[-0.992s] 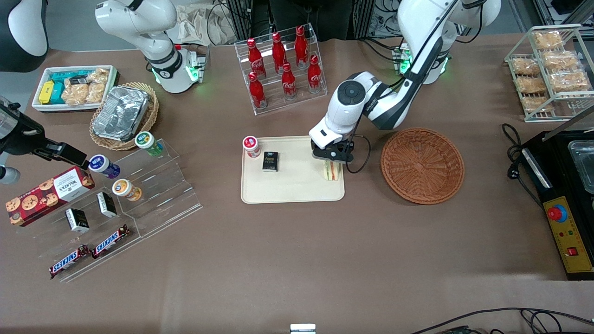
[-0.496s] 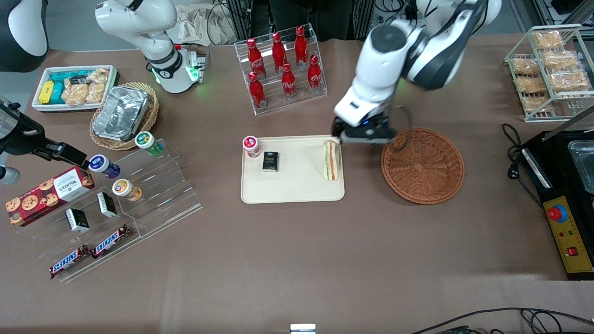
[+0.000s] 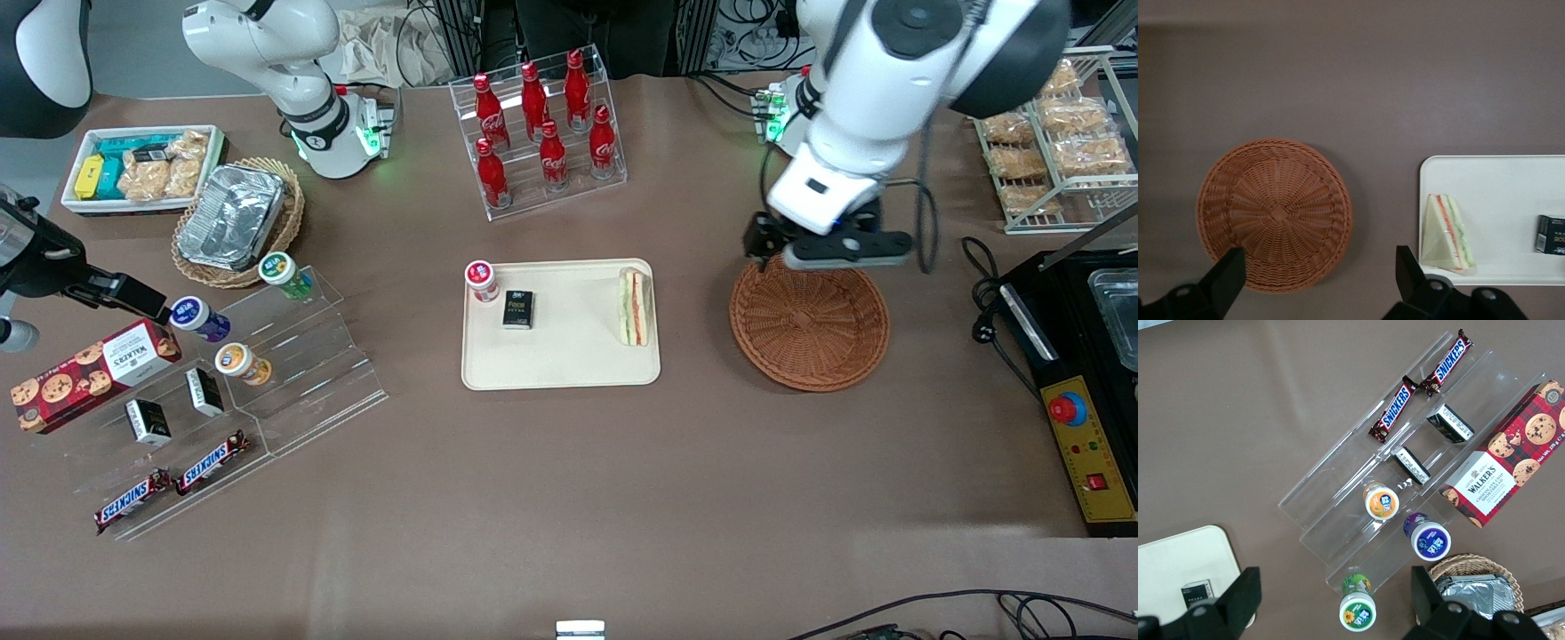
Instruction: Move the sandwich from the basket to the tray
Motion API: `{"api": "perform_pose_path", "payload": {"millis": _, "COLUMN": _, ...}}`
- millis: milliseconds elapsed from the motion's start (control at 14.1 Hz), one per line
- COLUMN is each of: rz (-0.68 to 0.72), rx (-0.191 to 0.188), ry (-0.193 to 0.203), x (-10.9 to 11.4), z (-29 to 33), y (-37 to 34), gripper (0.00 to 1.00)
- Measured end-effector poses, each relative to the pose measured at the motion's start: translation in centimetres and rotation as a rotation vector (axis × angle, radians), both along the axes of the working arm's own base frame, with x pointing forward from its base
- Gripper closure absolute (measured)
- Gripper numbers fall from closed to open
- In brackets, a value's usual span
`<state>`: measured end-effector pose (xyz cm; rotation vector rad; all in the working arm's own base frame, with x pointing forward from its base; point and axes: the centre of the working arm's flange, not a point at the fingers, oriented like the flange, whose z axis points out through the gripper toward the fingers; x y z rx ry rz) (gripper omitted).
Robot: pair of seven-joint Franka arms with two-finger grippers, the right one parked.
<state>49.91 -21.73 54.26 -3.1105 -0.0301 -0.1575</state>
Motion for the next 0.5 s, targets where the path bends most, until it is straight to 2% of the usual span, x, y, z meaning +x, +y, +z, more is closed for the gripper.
{"api": "perform_pose_path", "payload": {"millis": 213, "rz": 0.011, "rx": 0.016, "ry": 0.043, "x": 1.3, "z": -0.1, "y": 5.1, "gripper": 0.0}}
{"api": "perform_pose_path", "payload": {"millis": 496, "rz": -0.017, "rx": 0.022, "ry": 0.059, "x": 2.0, "z": 1.9, "y": 8.8, "gripper": 0.0}}
